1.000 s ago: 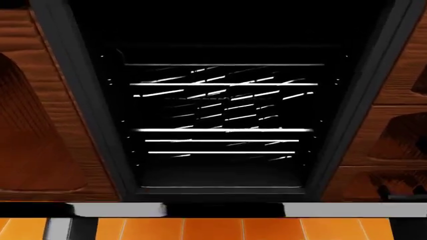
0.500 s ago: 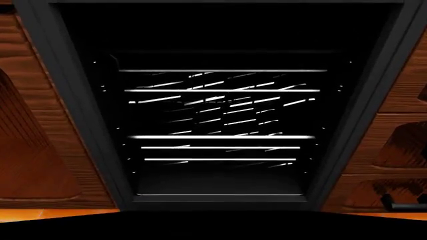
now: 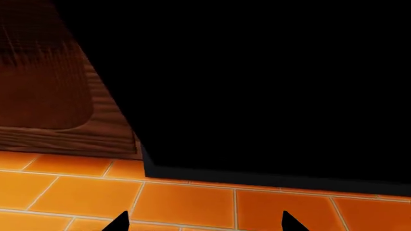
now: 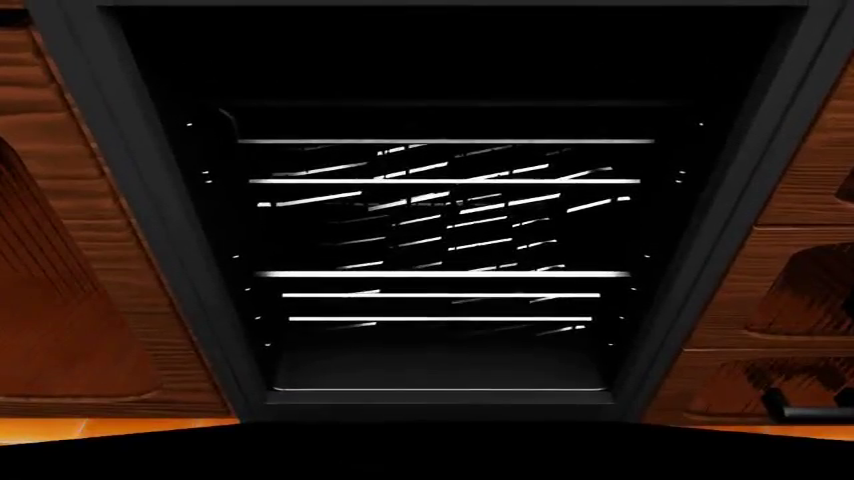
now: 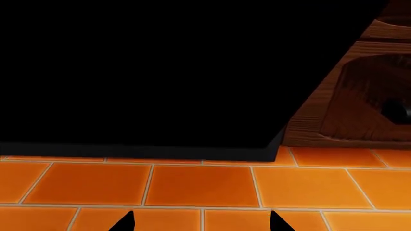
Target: Close the dishwasher door
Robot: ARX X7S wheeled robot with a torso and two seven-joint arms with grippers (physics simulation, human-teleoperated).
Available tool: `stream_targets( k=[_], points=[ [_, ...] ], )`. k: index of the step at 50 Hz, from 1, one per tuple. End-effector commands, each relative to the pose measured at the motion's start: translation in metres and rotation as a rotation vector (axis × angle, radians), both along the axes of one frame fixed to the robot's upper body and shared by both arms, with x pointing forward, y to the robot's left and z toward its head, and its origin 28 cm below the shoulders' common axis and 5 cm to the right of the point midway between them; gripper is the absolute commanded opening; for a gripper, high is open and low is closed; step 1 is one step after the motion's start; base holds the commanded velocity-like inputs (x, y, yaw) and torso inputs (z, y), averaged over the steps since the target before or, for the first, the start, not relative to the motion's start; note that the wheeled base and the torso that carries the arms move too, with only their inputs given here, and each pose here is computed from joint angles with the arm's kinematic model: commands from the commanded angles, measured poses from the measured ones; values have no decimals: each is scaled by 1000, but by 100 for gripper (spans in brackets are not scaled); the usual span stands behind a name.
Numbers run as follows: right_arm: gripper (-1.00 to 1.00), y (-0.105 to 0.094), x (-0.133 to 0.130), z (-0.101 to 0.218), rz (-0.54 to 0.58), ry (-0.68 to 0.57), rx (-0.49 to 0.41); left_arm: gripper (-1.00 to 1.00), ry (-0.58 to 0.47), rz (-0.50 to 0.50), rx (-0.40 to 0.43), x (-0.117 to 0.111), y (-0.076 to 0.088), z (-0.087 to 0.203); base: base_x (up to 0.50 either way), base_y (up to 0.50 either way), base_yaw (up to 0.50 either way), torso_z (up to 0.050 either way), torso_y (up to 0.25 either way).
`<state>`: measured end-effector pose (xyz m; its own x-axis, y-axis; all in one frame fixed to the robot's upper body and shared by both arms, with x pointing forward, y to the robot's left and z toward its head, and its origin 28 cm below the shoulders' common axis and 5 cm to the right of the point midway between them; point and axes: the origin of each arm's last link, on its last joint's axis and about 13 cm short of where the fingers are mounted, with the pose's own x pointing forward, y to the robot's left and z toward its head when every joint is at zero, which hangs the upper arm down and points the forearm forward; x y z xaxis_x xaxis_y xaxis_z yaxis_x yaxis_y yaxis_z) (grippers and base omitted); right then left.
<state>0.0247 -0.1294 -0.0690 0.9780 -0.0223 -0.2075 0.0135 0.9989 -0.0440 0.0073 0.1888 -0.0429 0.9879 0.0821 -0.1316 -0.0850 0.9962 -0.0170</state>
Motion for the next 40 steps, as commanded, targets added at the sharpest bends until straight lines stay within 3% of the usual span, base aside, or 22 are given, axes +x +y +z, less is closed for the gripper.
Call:
stream_targets(
  k=[1, 40],
  points=[
    [100, 1, 5, -1, 8, 35, -9, 100, 49, -37, 25, 9, -2, -1, 0, 0, 0, 0, 0],
    [100, 16, 52, 29, 35, -23, -64, 100, 43, -113, 43, 72, -6, 36, 0, 0, 0, 0, 0]
  ],
)
